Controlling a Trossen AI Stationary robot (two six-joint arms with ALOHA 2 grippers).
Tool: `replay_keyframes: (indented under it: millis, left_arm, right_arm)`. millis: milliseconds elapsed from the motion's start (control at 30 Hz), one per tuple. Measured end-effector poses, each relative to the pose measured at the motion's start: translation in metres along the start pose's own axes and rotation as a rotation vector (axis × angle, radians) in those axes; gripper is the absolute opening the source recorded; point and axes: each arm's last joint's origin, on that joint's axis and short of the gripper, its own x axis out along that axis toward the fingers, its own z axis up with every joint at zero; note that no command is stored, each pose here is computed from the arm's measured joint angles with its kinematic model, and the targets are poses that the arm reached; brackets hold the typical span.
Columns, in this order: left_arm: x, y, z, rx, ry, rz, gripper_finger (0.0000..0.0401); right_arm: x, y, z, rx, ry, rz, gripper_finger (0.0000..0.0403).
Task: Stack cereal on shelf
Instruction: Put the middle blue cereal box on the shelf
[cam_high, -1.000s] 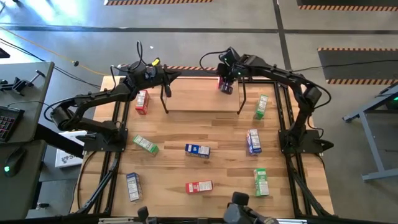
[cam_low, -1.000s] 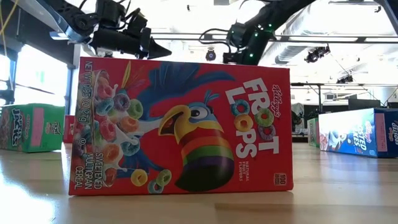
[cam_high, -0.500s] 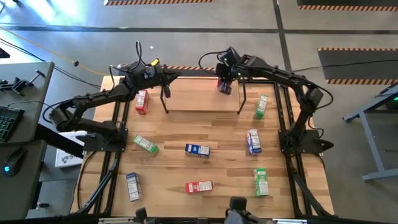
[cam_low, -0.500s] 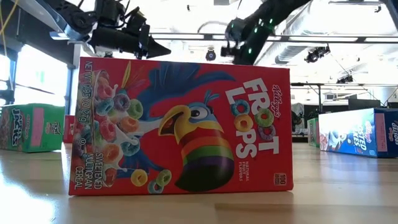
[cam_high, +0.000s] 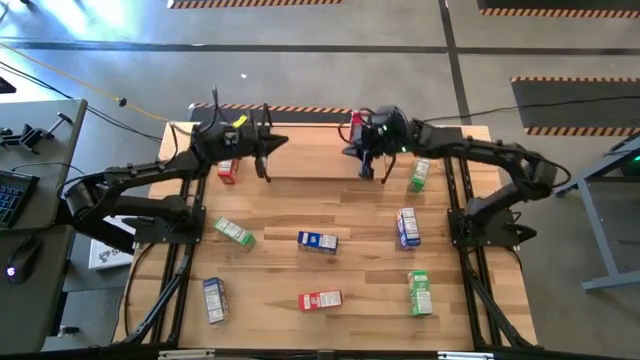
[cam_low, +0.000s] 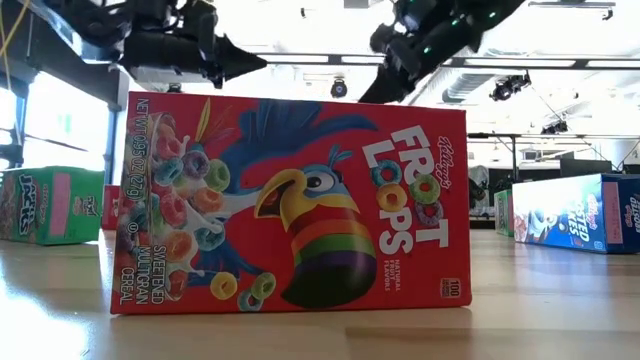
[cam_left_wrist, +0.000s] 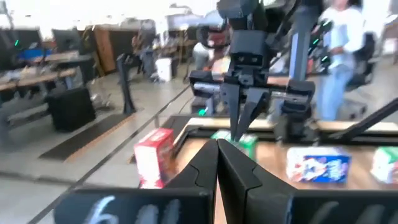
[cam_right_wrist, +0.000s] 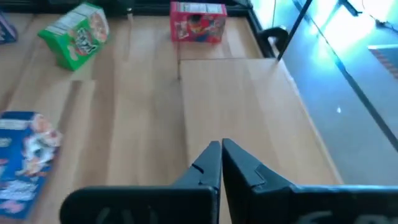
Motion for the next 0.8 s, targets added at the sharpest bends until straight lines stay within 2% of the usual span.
replay_keyframes:
  millis: [100, 200, 300, 400, 533, 633, 800]
  left_arm:
    - [-0.005, -0.013, -0.009, 0.014, -0.049, -0.032, 0.0000]
    - [-0.008, -0.022, -0.016, 0.018, -0.069, -0.063, 0.0000]
    - [-0.010, -0.029, -0.023, 0.016, -0.070, -0.071, 0.0000]
    - [-0.010, -0.032, -0.027, 0.011, -0.060, -0.071, 0.0000]
    - [-0.010, -0.036, -0.030, 0.005, -0.045, -0.085, 0.0000]
    - [-0.009, -0.039, -0.029, 0.005, -0.048, -0.101, 0.0000]
    - [-0.008, -0.044, -0.029, 0.004, -0.051, -0.124, 0.0000]
  right_arm:
    - [-0.002, 0.028, 0.001, 0.048, 0.010, 0.007, 0.0007]
    - [0.000, 0.057, 0.000, 0.083, 0.024, 0.072, 0.0032]
    - [0.008, 0.088, -0.006, 0.133, 0.067, 0.149, 0.0080]
    - [0.018, 0.118, -0.015, 0.173, 0.125, 0.174, 0.0144]
    - [0.036, 0.160, -0.032, 0.231, 0.198, 0.155, 0.0236]
    - [0.050, 0.187, -0.042, 0.235, 0.222, 0.117, 0.0287]
    - [0.070, 0.211, -0.059, 0.235, 0.226, 0.022, 0.0311]
